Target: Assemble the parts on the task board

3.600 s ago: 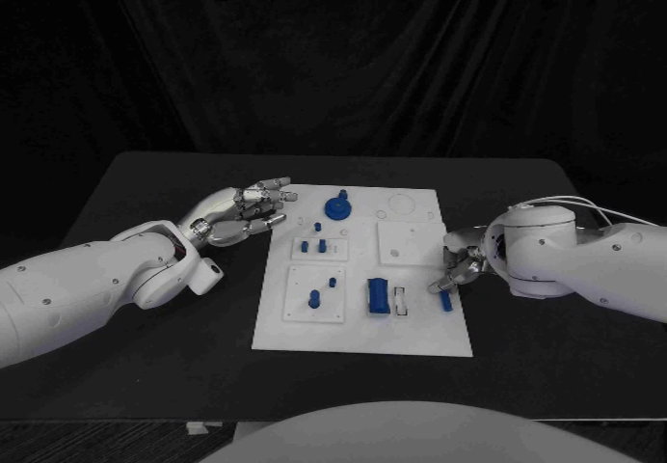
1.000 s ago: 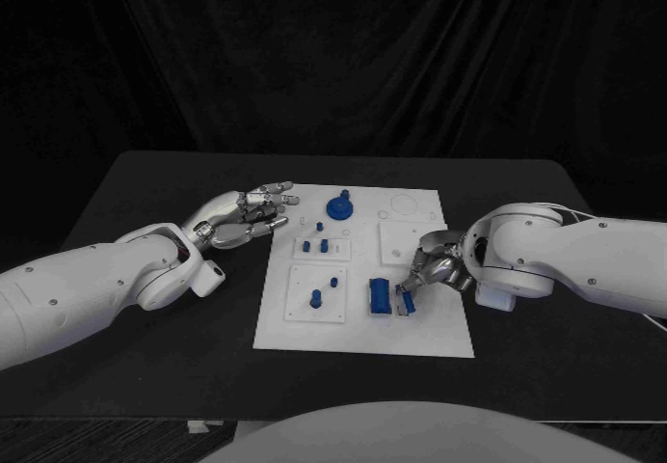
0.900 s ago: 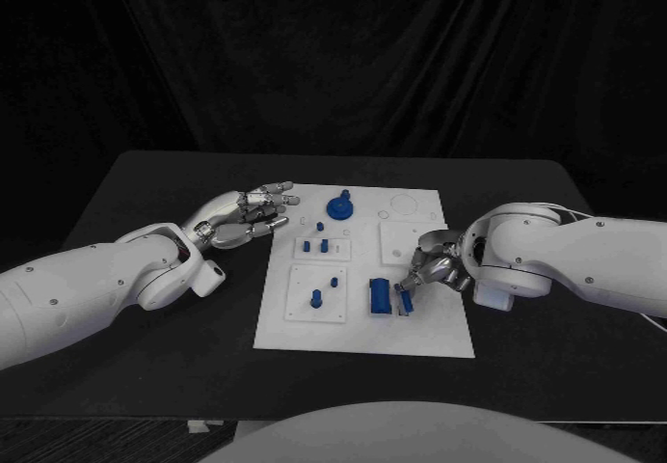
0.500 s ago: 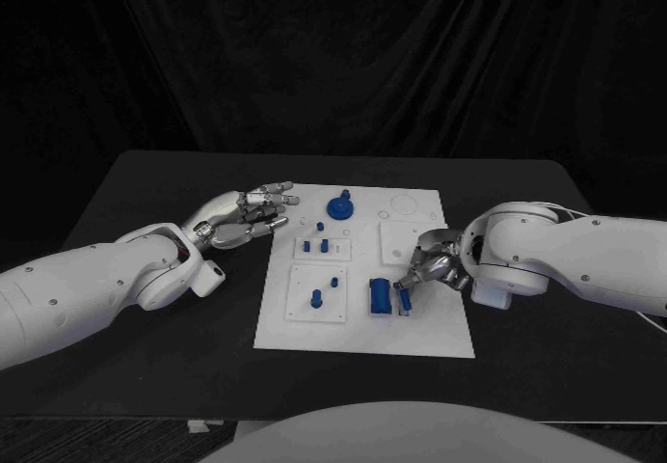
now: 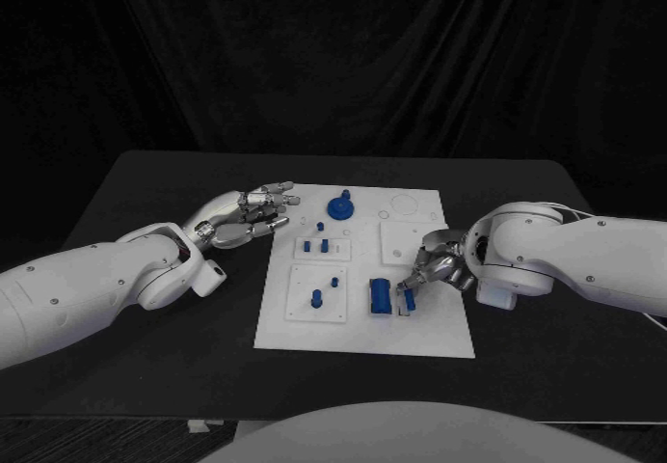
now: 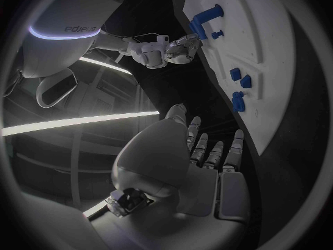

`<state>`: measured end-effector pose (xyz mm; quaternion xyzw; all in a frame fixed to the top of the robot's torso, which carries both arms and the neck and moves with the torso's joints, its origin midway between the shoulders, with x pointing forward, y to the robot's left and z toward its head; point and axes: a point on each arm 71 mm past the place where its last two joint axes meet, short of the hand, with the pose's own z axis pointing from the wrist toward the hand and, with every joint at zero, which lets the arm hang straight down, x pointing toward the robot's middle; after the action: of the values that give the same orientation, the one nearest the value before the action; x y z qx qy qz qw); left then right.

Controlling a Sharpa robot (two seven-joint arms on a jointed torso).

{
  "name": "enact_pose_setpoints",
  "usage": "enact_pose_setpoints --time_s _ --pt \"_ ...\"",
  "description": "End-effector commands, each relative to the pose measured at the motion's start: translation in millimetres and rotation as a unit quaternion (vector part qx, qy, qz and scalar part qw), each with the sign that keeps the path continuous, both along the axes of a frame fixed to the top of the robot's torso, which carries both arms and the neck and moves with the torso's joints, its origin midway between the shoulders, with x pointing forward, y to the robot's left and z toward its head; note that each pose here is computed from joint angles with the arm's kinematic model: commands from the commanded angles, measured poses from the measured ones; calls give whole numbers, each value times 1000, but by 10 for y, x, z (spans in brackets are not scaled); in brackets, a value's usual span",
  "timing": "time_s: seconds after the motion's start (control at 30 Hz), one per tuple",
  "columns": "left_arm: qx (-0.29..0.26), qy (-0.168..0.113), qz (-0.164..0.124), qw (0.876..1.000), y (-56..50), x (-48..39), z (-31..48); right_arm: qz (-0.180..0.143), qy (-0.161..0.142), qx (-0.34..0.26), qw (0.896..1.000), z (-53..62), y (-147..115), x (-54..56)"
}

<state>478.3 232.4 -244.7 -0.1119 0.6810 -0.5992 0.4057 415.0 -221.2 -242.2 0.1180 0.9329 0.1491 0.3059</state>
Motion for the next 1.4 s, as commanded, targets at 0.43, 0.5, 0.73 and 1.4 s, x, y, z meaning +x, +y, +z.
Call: enact_pose_setpoints --time_s 0.43,0.5,0.73,1.4 --pt "-8 2 -4 1000 -20 -5 0 3 8 -14 1000 -71 4 -26" --pt "-8 2 -4 1000 -20 -5 -1 3 8 -13 1000 -74 8 -27" --pt "-8 3 -5 1000 -26 -5 -2 4 9 -14 1000 -81 10 -26" --pt "-7 5 -5 1000 -24 -4 -8 4 12 -15 1000 -92 -1 -28"
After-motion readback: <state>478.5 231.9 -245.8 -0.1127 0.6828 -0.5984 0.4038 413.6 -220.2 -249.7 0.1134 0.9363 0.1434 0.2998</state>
